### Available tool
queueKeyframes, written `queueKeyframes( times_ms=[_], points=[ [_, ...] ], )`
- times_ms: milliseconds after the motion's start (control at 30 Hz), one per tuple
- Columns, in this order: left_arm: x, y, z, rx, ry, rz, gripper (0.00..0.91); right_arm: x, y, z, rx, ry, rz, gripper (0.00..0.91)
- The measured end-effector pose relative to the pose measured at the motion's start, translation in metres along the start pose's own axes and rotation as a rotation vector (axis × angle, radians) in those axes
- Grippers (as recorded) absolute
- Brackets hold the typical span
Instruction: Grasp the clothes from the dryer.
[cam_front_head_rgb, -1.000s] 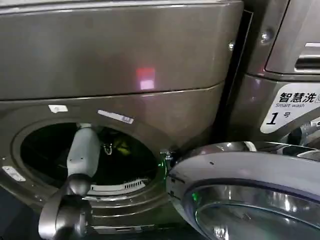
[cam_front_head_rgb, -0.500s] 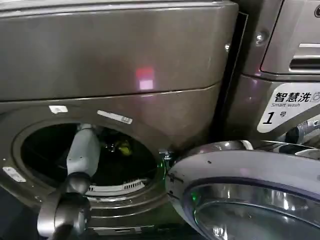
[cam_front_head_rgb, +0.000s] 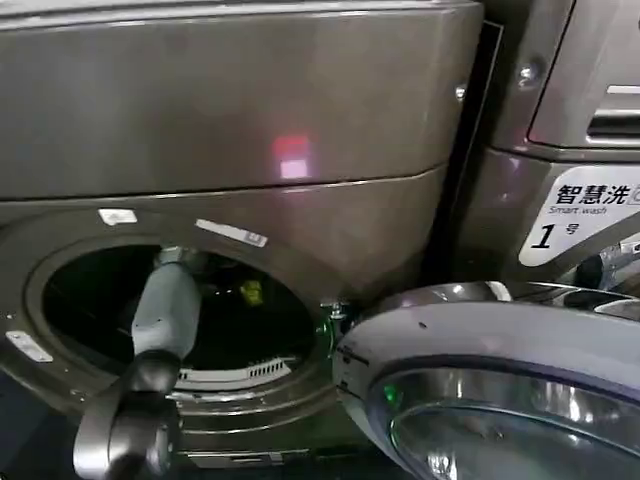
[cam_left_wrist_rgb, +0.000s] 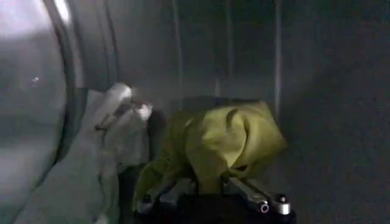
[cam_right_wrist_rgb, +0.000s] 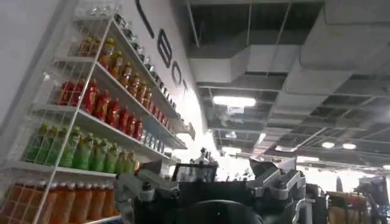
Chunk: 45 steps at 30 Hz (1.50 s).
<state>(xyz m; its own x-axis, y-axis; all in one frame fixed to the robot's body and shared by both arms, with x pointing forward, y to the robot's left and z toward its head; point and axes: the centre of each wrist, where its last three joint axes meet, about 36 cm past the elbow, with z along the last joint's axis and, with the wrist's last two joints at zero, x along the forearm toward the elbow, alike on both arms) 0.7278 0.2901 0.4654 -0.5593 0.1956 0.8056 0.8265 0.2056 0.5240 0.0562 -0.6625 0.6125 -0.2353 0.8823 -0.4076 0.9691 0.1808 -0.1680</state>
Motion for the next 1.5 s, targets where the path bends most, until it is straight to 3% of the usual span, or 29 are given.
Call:
queueKeyframes(
  times_ms=[267,667,833,1067,1500],
  points=[
    [0.017,-0.001,-0.024,0.197,-0.155,-0.277,0.0,0.003,0.004,0.005,0.007,-0.005,-0.005,0.907],
    [0.036,-0.037,-0.064,0.68,-0.395,-0.633,0.0,0.008,-0.002,0.012,0.013,-0.01,0.016,0.907],
    [0.033,-0.058,-0.074,0.862,-0.457,-0.684,0.0,0.01,-0.005,0.014,0.015,-0.011,0.024,0.907],
    [0.033,-0.068,-0.075,0.999,-0.489,-0.723,0.0,0.016,-0.007,0.019,0.016,-0.002,0.028,0.907],
    [0.034,-0.076,-0.076,1.089,-0.504,-0.735,0.0,0.017,-0.012,0.016,0.035,0.014,0.07,0.907]
  ],
)
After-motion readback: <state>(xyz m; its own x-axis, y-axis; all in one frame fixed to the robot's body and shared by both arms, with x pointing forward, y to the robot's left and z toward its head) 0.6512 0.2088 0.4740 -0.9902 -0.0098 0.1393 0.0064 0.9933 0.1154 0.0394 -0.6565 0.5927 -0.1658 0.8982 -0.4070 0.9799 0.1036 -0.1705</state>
